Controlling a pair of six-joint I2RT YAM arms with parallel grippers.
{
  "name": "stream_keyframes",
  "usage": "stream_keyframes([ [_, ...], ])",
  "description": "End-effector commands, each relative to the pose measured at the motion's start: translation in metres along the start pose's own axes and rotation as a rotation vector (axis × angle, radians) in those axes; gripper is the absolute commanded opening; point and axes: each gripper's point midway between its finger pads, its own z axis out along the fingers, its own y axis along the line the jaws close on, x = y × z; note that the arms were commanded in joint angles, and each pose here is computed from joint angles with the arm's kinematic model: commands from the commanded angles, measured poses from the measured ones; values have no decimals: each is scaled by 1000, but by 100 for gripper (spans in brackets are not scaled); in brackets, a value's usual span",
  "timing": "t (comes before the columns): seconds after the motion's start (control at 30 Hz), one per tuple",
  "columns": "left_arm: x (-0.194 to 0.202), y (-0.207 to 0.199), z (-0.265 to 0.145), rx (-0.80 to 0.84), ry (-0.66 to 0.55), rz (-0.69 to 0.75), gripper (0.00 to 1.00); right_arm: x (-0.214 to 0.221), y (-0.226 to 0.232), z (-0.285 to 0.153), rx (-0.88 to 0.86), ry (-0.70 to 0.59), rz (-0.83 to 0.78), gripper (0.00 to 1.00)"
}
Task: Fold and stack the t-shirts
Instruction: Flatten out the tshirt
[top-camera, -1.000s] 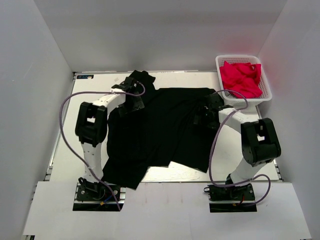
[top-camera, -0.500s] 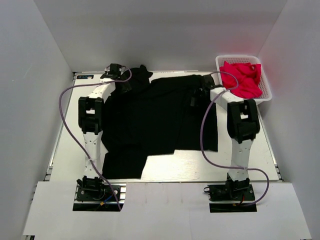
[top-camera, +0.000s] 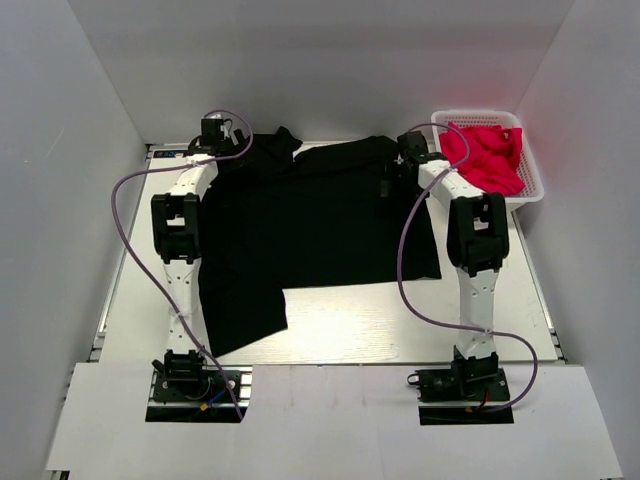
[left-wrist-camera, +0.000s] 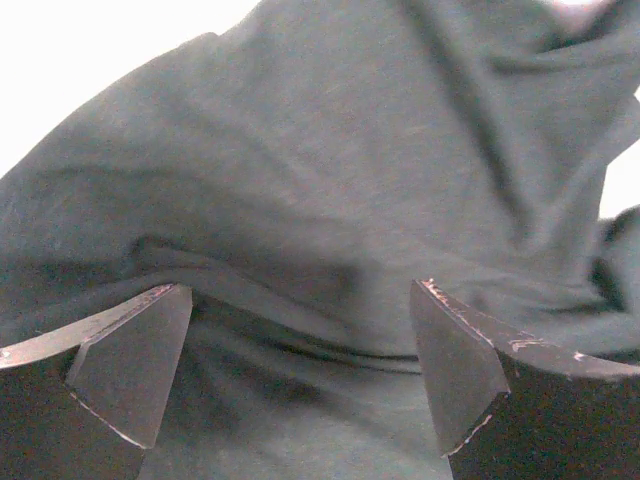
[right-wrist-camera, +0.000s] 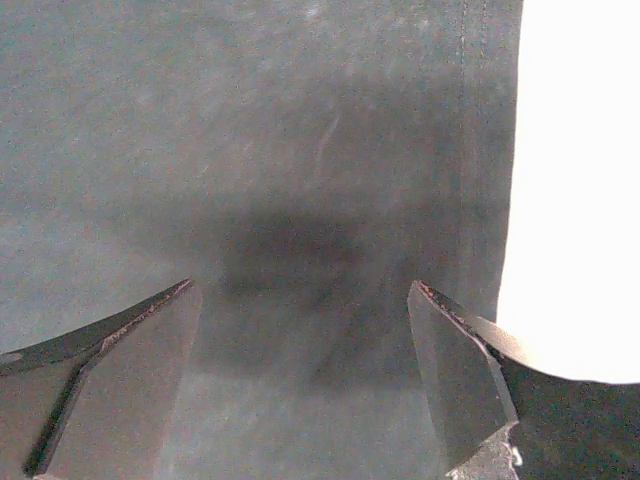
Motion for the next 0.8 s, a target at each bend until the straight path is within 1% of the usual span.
stream_keyframes([
  [0.0,-87,-55,-66,196,-202,90,100,-13,15,-56,-80,-83,-59,90],
  [0.03,-103,-65,-91,220,-234,95,100,-23,18,-85,-96,-139,-57,90],
  [0.07,-98,-63,-100,212,-217,102,100,-24,21,-91,-106,-162,-55,90],
  [0.1,-91,-60,-109,203,-191,100,100,-27,27,-108,-136,-192,-31,90],
  [0.13,-83,-63,-120,205,-172,104,100,3,25,-106,-140,-148,-25,90],
  [0.17,-63,-54,-140,172,-121,78,100,9,29,-109,-166,-146,20,90],
  [0.2,-49,-54,-153,159,-93,68,100,27,26,-113,-169,-125,35,90],
  [0.23,-4,-33,-151,103,7,38,100,44,24,-117,-171,-111,47,90],
  [0.27,12,-26,-163,80,36,8,100,58,20,-122,-170,-102,72,90],
  [0.3,13,-36,-201,121,13,-35,100,64,19,-124,-170,-102,94,90],
  [0.33,68,-18,-204,90,123,-78,100,85,17,-121,-161,-68,119,90],
  [0.37,85,-14,-218,89,144,-115,100,93,10,-134,-158,-87,148,90],
  [0.4,101,-7,-230,69,155,-158,100,97,12,-137,-167,-98,161,90],
  [0.43,126,1,-253,59,164,-233,100,103,12,-140,-171,-95,208,90],
  [0.47,138,7,-263,42,167,-257,100,122,7,-147,-171,-94,229,90],
  [0.5,147,11,-272,40,170,-268,100,121,10,-150,-188,-118,242,90],
  [0.53,168,24,-290,-9,207,-269,100,131,10,-157,-212,-136,280,90],
  [0.57,177,32,-301,-50,235,-269,100,136,16,-161,-249,-126,281,90],
  [0.6,192,42,-312,-105,276,-281,100,134,18,-167,-271,-157,275,90],
  [0.63,222,58,-331,-196,377,-299,100,143,23,-166,-307,-140,273,90],
  [0.67,231,71,-342,-265,388,-299,100,149,23,-166,-313,-135,278,90],
  [0.7,235,77,-358,-287,368,-313,100,153,24,-166,-319,-127,280,90],
  [0.77,261,89,-382,-347,415,-351,100,156,23,-167,-321,-121,275,90],
])
